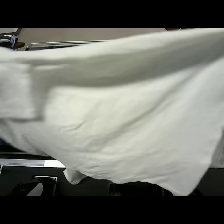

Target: Fold the clothes and pants, and hang the long-sleeved shirts on hangers.

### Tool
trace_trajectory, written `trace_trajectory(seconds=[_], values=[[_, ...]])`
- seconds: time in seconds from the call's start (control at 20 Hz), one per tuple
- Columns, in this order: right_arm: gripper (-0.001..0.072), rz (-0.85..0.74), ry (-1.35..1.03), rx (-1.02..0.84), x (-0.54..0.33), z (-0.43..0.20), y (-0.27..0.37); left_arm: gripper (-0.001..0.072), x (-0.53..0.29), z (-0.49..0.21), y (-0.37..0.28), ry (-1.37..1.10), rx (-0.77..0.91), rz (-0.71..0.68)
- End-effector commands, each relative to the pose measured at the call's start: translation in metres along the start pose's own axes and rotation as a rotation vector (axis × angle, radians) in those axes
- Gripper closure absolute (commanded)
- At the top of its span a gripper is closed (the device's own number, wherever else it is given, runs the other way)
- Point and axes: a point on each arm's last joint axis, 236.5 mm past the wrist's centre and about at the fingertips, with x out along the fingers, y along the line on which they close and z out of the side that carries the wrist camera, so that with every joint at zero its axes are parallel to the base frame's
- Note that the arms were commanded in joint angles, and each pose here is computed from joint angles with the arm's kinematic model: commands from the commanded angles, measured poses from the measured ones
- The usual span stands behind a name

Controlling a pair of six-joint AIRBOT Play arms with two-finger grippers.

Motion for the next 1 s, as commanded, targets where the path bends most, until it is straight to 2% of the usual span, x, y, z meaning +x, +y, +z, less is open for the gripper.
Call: trace_trajectory(seconds=[0.0,0.25,0.35,0.55,0.75,0.8,0.9,0.95], values=[[0.0680,-0.092,0.326,0.215,0.086,-0.057,-0.102,0.0692,0.117,-0.077,0.035,0.334,-0.053,0.005],[0.0679,-0.215,0.547,0.506,0.210,-0.160,-0.259,0.0692,0.276,-0.234,0.073,0.711,-0.122,0.048],[0.0679,-0.236,0.605,0.560,0.257,-0.206,-0.295,0.0693,0.321,-0.290,0.078,0.779,-0.131,0.059],[0.0679,-0.270,0.613,0.588,0.339,-0.279,-0.329,0.0692,0.372,-0.366,0.079,0.830,-0.127,0.069],[0.0673,-0.304,0.547,0.581,0.375,-0.299,-0.341,0.0679,0.387,-0.386,0.082,0.828,-0.145,0.072],[0.0633,-0.305,0.541,0.580,0.375,-0.297,-0.342,0.0592,0.386,-0.386,0.084,0.834,-0.147,0.075],[0.0474,-0.303,0.546,0.586,0.367,-0.289,-0.344,0.0341,0.379,-0.377,0.093,0.851,-0.158,0.084],[0.0459,-0.300,0.560,0.595,0.355,-0.282,-0.345,0.0304,0.372,-0.368,0.099,0.866,-0.163,0.089]])
